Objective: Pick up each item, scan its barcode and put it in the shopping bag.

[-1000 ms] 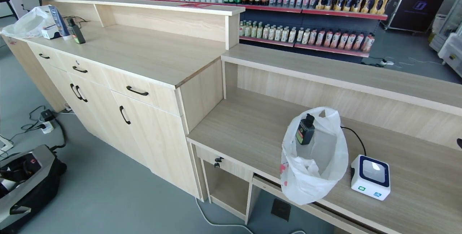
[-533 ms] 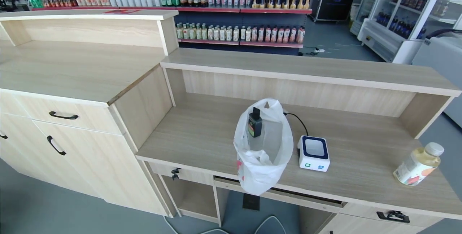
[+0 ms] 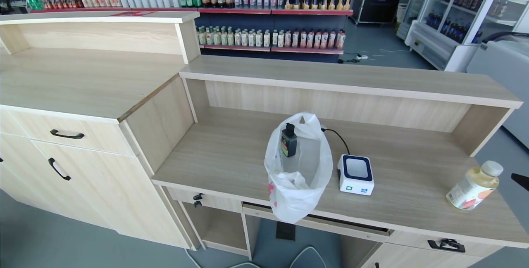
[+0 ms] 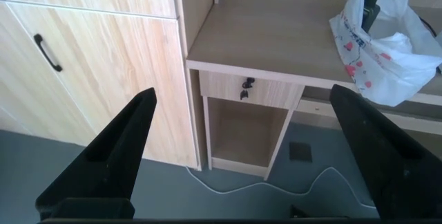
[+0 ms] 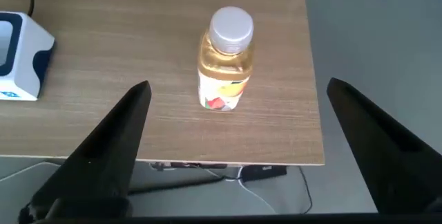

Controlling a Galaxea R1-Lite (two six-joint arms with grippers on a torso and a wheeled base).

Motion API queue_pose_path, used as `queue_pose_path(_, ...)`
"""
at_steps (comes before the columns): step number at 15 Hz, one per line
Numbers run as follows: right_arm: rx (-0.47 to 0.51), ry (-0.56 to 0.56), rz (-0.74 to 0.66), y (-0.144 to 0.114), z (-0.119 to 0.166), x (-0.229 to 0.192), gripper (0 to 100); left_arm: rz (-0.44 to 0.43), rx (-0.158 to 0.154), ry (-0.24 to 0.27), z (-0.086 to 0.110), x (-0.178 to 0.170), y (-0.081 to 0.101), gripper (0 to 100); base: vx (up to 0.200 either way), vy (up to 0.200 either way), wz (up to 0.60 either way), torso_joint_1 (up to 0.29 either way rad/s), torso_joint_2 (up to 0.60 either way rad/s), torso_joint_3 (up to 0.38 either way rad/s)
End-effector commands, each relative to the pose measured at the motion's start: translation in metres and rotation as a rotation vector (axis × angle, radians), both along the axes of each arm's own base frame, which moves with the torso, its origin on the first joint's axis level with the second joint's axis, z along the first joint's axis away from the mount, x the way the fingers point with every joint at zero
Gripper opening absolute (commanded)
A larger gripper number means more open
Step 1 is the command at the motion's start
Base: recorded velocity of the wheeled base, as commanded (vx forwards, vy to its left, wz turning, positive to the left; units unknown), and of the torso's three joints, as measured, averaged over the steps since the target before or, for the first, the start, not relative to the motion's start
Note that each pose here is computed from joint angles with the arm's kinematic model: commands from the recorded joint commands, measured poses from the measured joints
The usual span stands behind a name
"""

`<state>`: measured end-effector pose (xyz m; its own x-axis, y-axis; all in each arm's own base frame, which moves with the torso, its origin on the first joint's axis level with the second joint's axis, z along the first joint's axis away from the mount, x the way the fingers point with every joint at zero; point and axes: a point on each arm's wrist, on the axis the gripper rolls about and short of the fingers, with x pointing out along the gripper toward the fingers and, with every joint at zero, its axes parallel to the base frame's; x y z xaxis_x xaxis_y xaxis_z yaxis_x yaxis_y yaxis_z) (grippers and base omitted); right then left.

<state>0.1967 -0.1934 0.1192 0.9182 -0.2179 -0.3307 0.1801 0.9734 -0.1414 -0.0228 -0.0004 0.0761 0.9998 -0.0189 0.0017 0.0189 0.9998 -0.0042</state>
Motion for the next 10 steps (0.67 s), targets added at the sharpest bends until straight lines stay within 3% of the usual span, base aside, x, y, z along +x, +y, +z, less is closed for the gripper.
queue_pose_path(1, 0.067, 0.065, 0.032, -0.010, -0.035, 0.010, 100, 0.001, 0.000, 0.000, 0.000, 0.000, 0.000, 100, 0.000, 0.000, 0.00, 0.000, 0.00, 0.000)
queue_pose_path(6, 0.100, 0.065, 0.040, -0.012, -0.043, 0.012, 100, 0.001, 0.000, 0.000, 0.000, 0.000, 0.000, 100, 0.000, 0.000, 0.00, 0.000, 0.00, 0.000)
queue_pose_path(8, 0.178, 0.000, 0.059, -0.015, -0.039, 0.016, 100, 0.001, 0.000, 0.000, 0.000, 0.000, 0.000, 100, 0.000, 0.000, 0.00, 0.000, 0.00, 0.000)
queue_pose_path(10, 0.190, -0.030, 0.055, -0.022, -0.038, 0.022, 100, 0.001, 0.000, 0.000, 0.000, 0.000, 0.000, 100, 0.000, 0.000, 0.00, 0.000, 0.00, 0.000)
